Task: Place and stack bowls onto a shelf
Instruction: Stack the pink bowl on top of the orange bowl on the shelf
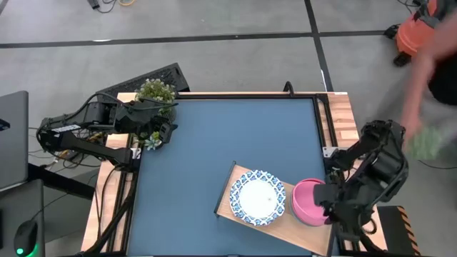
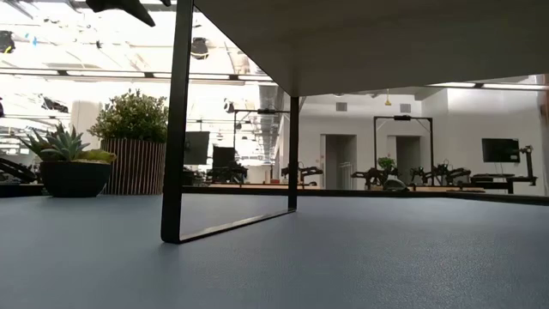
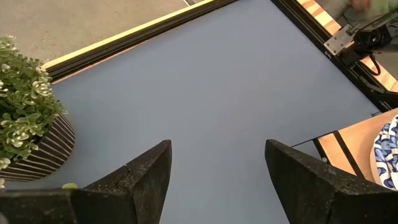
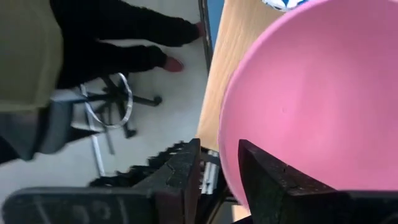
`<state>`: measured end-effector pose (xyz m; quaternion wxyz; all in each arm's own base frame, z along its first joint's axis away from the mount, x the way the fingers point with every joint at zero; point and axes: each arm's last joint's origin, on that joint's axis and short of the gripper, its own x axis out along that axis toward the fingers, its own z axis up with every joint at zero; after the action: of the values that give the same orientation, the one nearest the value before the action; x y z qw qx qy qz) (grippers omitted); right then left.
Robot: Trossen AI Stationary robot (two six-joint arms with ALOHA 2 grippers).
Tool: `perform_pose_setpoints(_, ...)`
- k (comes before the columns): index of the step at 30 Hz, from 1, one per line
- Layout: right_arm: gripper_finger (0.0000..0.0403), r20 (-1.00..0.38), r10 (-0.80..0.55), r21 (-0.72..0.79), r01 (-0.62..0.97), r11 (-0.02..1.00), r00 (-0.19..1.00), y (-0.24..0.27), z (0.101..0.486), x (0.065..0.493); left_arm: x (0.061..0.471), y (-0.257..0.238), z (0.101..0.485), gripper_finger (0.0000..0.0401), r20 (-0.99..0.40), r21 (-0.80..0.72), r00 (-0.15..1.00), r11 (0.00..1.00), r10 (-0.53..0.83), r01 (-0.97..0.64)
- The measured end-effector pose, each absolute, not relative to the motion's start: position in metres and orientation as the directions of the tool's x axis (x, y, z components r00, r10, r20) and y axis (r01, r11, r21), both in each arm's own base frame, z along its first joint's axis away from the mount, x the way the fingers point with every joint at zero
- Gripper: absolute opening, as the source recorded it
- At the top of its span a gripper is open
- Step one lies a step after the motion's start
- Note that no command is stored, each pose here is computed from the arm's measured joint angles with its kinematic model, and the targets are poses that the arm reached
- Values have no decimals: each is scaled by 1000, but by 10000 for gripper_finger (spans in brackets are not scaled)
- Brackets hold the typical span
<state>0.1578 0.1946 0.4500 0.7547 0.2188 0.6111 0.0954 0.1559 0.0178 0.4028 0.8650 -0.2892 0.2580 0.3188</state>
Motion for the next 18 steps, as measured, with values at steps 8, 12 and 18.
perform_pose_setpoints(8,38,-848,346,452,206,868,400,180,463,140,156,18,403,243,-625,-327,657,623,421,-711)
perform_pose_setpoints(12,20,-876,268,366,190,911,401,193,447,146,156,18,403,243,-624,-325,655,621,426,-713)
perform_pose_setpoints(18,17,-916,179,266,210,941,358,207,422,157,156,19,403,243,-622,-323,653,617,433,-717)
